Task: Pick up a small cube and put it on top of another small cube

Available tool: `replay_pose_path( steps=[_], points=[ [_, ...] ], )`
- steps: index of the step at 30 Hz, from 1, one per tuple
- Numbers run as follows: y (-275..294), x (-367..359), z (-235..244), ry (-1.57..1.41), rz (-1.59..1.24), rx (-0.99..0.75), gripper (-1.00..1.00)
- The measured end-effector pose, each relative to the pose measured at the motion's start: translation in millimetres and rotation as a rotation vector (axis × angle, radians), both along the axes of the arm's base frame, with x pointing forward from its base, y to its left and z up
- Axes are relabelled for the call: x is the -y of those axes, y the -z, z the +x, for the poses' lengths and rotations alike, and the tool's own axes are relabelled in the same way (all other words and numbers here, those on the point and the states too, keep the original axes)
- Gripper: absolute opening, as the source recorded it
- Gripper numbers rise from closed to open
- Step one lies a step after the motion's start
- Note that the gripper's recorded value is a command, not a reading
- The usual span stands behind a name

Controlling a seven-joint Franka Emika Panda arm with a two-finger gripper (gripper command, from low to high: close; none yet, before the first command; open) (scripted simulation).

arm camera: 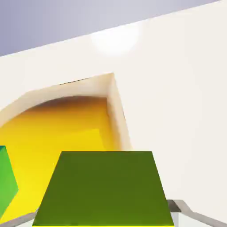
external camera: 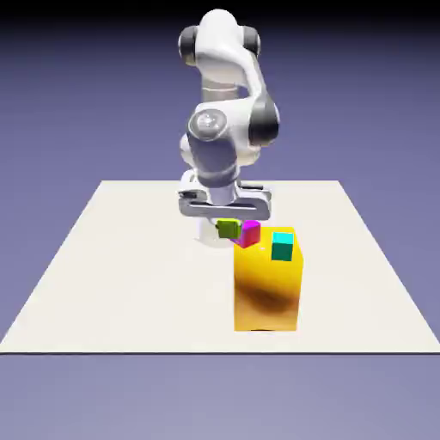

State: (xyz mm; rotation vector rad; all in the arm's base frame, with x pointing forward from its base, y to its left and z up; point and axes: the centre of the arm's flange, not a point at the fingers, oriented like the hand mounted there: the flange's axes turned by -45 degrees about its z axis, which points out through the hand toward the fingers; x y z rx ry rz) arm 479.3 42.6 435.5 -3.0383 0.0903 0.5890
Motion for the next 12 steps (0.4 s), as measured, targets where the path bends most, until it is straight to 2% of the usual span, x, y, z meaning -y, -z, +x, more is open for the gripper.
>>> replay_pose_path(
  steps=[4, 8, 9, 12],
  points=[
    [-24.3, -25.2, -28.4, -0.129, -0.032, 0.0, -1.0],
    [29.7, -24.4, -42.7, -0.129, -0.031, 0.0, -1.0],
    [42.0, -24.0, -47.1, -0.129, -0.031, 0.0, 1.0],
    [28.9, -24.3, -42.4, -0.13, -0.033, 0.0, 1.0]
  ],
)
